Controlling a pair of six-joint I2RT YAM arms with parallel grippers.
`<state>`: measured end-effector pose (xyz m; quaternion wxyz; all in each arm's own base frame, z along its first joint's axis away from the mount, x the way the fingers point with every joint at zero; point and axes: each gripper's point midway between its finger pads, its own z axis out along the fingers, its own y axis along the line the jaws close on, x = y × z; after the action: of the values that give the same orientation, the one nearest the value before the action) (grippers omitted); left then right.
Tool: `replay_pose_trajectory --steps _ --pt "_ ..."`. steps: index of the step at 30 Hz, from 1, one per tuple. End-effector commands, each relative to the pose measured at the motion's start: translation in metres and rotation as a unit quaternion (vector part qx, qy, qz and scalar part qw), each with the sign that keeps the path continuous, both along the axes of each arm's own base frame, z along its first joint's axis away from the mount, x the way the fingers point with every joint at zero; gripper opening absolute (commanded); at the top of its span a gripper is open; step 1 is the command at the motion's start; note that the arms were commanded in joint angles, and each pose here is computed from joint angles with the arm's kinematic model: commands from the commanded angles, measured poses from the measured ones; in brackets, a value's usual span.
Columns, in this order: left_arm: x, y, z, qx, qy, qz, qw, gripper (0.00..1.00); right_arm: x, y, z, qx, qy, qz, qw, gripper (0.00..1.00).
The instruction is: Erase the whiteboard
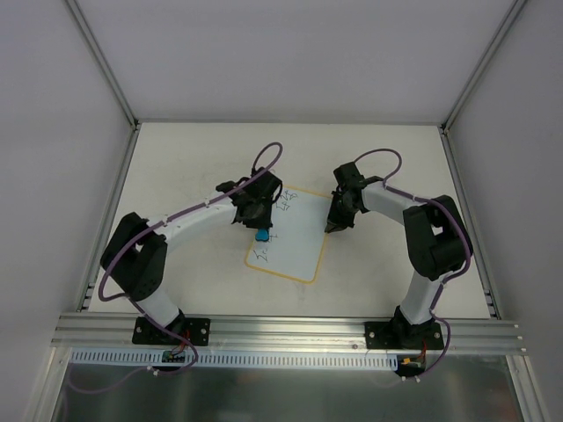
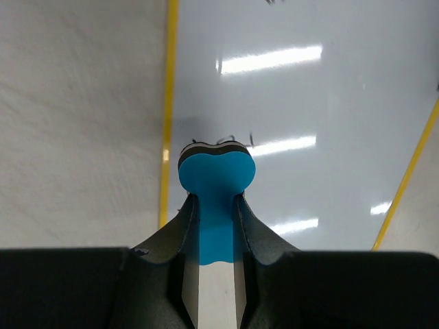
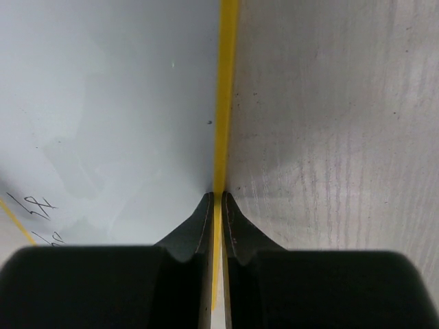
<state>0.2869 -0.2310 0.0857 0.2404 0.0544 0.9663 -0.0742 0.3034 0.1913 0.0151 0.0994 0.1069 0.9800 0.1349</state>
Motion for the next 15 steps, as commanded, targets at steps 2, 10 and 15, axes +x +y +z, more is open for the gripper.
replay_pose_trajectory --steps 2,10,15 --pt "-0.023 -0.023 -0.026 0.014 0.036 0.001 0.999 0.0 -0.01 -0.012 -0.021 -0.041 0.028 0.009 0.999 0.07" --pt "-0.009 -0.063 -0.05 0.024 0.027 -0.012 0.999 0.0 -0.012 -0.011 -0.023 -0.04 0.026 0.017 0.999 0.06" --pt "-0.013 -0.056 -0.072 0.044 0.044 0.001 0.998 0.0 -0.016 -0.013 -0.025 -0.045 0.03 0.015 0.998 0.05"
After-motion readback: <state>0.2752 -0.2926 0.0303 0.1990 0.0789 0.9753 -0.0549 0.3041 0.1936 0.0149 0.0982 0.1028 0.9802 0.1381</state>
